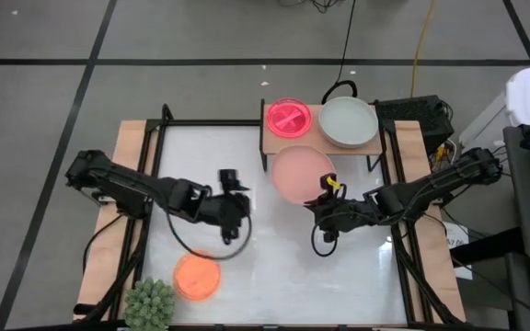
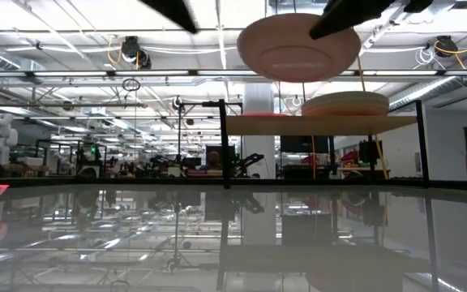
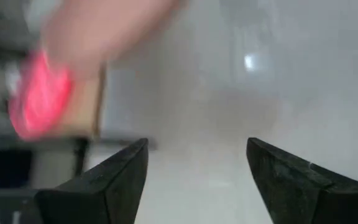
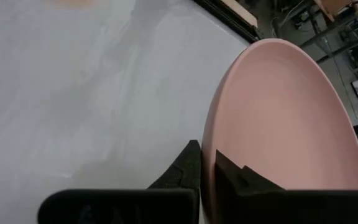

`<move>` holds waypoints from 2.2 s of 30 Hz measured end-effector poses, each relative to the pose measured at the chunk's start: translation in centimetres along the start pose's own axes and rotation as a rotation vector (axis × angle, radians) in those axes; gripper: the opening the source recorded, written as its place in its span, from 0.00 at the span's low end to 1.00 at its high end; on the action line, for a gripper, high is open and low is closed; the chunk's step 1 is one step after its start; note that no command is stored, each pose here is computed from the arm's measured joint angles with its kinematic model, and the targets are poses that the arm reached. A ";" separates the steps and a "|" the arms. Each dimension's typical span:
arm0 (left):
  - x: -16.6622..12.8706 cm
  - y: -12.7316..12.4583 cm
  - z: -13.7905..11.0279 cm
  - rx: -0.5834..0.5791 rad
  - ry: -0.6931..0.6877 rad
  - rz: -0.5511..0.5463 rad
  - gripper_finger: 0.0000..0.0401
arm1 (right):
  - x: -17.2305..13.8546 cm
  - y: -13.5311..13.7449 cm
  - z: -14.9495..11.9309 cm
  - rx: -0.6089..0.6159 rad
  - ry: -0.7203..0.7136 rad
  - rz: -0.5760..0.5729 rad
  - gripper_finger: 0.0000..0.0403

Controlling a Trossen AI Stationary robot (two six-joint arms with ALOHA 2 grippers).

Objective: Place and stack plates onto a shelf
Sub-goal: Stack the dark pink plate on top of the gray plate on the shelf

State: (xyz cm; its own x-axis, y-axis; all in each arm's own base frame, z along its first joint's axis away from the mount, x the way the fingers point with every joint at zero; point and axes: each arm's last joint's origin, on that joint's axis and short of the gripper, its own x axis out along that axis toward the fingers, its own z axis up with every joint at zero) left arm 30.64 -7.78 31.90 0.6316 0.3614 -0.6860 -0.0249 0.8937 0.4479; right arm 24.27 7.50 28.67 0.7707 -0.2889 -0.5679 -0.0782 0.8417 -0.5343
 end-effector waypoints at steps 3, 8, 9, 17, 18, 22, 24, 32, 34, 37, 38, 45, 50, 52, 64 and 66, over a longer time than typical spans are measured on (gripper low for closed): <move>-1.8 0.9 -1.5 -0.136 0.082 0.019 0.69 | -0.5 -0.5 0.5 -0.014 -0.001 -0.003 0.00; -4.5 2.1 -3.7 -0.236 0.048 0.086 0.69 | -1.3 -2.1 1.1 -0.064 0.019 -0.049 0.01; -4.8 2.1 -4.3 -0.252 0.029 0.090 0.69 | -1.4 -2.5 1.1 -0.070 0.033 -0.052 0.01; -4.3 2.1 -9.0 -0.358 -0.107 0.102 0.69 | -3.0 -6.8 1.0 -0.052 0.101 -0.119 0.01; -4.0 2.1 -9.5 -0.358 -0.116 0.105 0.69 | -3.2 -7.5 0.8 -0.045 0.122 -0.129 0.01; -3.1 2.1 -10.7 -0.364 -0.153 0.119 0.69 | -4.0 -9.9 -0.2 0.005 0.181 -0.181 0.01; -2.7 2.0 -11.0 -0.369 -0.169 0.123 0.69 | -4.3 -11.0 -1.0 0.027 0.211 -0.208 0.01; -0.8 1.4 -11.7 -0.385 -0.199 0.109 0.69 | -4.8 -14.7 -4.1 0.142 0.306 -0.218 0.01; -0.4 1.2 -11.8 -0.398 -0.218 0.090 0.69 | -4.7 -15.4 -4.7 0.166 0.327 -0.232 0.01; 0.1 0.9 -12.1 -0.416 -0.247 0.067 0.69 | -4.4 -16.1 -5.6 0.191 0.358 -0.250 0.01; 0.2 0.8 -12.2 -0.416 -0.249 0.058 0.69 | -4.3 -16.3 -5.9 0.197 0.372 -0.256 0.01; 0.3 0.6 -12.2 -0.422 -0.261 0.006 0.69 | -3.1 -16.4 -8.0 0.240 0.414 -0.195 0.01; 0.2 0.6 -12.0 -0.436 -0.282 -0.029 0.69 | -2.1 -16.2 -9.1 0.256 0.425 -0.195 0.01; 0.2 0.5 -12.0 -0.440 -0.282 -0.036 0.69 | -1.8 -16.0 -9.5 0.259 0.440 -0.191 0.01; 0.2 0.5 -12.0 -0.441 -0.281 -0.036 0.69 | -0.5 -15.0 -10.8 0.271 0.462 -0.181 0.01; 0.2 0.5 -12.0 -0.440 -0.281 -0.036 0.69 | -0.5 -15.0 -10.8 0.272 0.460 -0.182 0.02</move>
State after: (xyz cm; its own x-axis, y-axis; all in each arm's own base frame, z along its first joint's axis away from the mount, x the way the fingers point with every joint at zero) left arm 21.49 -4.03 25.09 0.8201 0.2971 -0.4890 -0.2846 0.9532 0.1017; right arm 18.22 -9.93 30.27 0.3969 -0.5586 -0.7283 0.2431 0.8291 -0.5034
